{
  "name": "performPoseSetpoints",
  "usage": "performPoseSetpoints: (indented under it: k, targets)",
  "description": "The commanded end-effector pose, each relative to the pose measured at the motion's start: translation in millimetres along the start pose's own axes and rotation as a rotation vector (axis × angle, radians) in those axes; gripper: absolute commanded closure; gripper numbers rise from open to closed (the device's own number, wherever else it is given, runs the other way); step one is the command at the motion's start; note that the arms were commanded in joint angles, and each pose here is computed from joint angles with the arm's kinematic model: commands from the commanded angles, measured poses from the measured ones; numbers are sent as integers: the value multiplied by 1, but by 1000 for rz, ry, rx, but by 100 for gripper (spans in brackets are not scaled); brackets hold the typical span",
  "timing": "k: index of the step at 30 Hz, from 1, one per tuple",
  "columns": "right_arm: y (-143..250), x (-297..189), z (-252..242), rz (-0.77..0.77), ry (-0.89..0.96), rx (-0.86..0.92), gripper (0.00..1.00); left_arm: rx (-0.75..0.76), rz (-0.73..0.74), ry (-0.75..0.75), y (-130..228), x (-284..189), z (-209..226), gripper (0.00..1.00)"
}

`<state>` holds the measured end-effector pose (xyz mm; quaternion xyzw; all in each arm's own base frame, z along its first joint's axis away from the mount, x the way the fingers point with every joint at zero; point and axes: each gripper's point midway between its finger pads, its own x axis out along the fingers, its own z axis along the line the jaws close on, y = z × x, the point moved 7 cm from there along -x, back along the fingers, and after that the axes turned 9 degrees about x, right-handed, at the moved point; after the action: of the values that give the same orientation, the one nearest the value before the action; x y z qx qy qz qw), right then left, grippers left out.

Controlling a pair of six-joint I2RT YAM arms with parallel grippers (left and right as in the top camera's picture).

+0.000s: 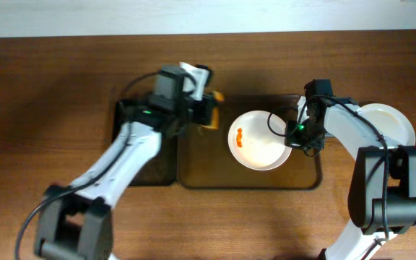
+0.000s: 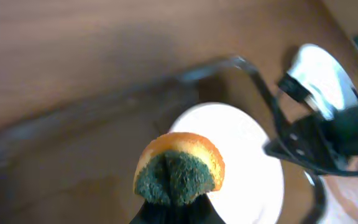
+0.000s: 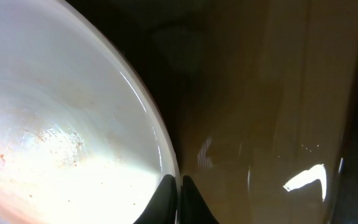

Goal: Clean dirty plates on tray and stack at the side
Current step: 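Lift the sponge with left gripper and bring it onto the held plate, then scrub the plate surface with the sponge in left gripper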

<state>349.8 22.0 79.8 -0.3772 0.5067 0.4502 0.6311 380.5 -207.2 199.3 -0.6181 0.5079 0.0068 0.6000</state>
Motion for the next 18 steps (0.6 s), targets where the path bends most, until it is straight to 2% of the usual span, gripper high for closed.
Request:
performPoseSetpoints:
  k: [1, 3, 5, 7, 11, 15, 18]
  targets:
    - [6, 7, -1, 27, 2, 0, 96, 34, 12, 128, 9, 43, -45, 100]
    - [6, 7, 1, 32, -13, 0, 95, -19, -2, 116, 16, 70, -65, 100]
    - [6, 7, 1, 32, -14, 0, 95, 5, -23, 162, 23, 92, -86, 100]
    - [6, 6, 1, 32, -15, 0, 95, -54, 8, 175, 37, 109, -92, 100]
    - [6, 6, 1, 32, -15, 0, 95, -92, 39, 167, 55, 129, -85, 100]
    - [6, 6, 1, 34, -14, 0, 95, -111, 27, 149, 53, 130, -72, 100]
    - [7, 6, 1, 36, -13, 1, 95, -127, 69, 135, 65, 136, -66, 100]
